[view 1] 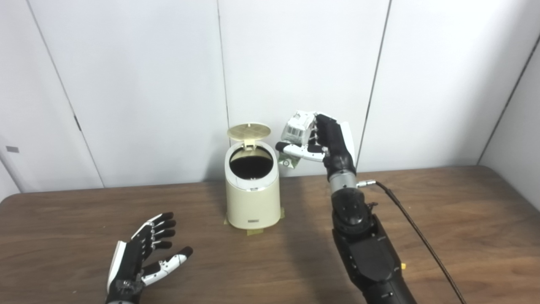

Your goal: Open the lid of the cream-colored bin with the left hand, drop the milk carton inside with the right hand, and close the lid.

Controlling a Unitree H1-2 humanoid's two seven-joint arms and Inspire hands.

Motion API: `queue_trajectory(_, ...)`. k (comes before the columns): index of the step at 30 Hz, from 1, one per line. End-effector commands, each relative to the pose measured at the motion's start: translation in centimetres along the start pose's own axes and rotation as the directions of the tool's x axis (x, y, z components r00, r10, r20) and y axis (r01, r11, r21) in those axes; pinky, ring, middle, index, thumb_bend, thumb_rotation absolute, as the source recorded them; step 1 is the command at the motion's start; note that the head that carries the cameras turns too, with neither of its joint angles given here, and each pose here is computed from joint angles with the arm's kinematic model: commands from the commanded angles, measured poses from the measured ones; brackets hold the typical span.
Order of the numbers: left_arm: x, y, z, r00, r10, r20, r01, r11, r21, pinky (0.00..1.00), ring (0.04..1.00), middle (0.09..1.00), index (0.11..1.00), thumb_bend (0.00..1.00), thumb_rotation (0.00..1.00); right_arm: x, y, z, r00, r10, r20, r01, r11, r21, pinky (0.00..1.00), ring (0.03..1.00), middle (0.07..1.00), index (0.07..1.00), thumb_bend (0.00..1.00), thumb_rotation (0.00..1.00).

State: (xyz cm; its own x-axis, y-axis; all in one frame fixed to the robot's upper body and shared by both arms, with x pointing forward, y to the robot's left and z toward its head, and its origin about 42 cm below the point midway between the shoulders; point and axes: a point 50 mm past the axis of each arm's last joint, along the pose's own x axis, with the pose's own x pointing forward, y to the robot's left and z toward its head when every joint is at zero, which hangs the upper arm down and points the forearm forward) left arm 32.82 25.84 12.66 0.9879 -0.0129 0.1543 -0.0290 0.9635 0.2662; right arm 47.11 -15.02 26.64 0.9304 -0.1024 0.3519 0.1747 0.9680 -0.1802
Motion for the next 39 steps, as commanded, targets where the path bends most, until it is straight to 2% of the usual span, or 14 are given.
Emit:
queue_trajectory(1, 0.8, -1.0, 0.9, 0.999, 0.005, 0.044, -0.004, 1.000, -0.009, 0.70, 0.755, 0.783, 0.801, 0.71, 0.09, 1.9, 0.8, 5.0, 0.988, -0.009, 0.152, 0.004, 0.999, 0.035, 0.29, 0.386, 0.476, 0.535, 0.51, 0.00)
queue_trajectory(11, 1.2, -2.0, 1.4, 0.999, 0.010, 0.051, -0.009, 1.000, -0.007, 0.70, 0.753, 0.783, 0.799, 0.68, 0.04, 1.6, 3.4, 4.8, 0.988, 0.030, 0.152, -0.037, 0.998, 0.046, 0.29, 0.392, 0.484, 0.543, 0.51, 0.00)
queue_trajectory(20, 1.6, -2.6, 1.7, 0.999, 0.014, 0.046, -0.013, 1.000, -0.028, 0.71, 0.753, 0.780, 0.797, 0.69, 0.06, 1.8, 4.5, 4.5, 0.989, 0.050, 0.139, -0.046, 0.998, -0.036, 0.29, 0.393, 0.482, 0.538, 0.51, 0.00)
queue_trajectory(24, 1.7, -2.6, 1.9, 0.999, 0.020, 0.045, -0.020, 1.000, -0.006, 0.72, 0.757, 0.782, 0.797, 0.69, 0.09, 1.9, 4.8, 4.5, 0.989, 0.064, 0.133, -0.063, 0.998, -0.017, 0.30, 0.390, 0.483, 0.541, 0.51, 0.00)
queue_trajectory(29, 1.7, -2.7, 2.2, 0.998, 0.023, 0.060, -0.021, 0.999, -0.035, 0.70, 0.752, 0.784, 0.800, 0.68, 0.06, 2.2, 5.3, 4.6, 0.987, 0.081, 0.141, -0.079, 0.997, -0.026, 0.29, 0.392, 0.482, 0.538, 0.51, 0.00)
queue_trajectory(39, 1.6, -2.8, 2.5, 0.998, 0.030, 0.059, -0.028, 0.999, -0.032, 0.71, 0.753, 0.783, 0.802, 0.68, 0.08, 2.9, 6.4, 4.1, 0.982, 0.107, 0.157, -0.096, 0.993, -0.074, 0.29, 0.380, 0.486, 0.550, 0.51, 0.00)
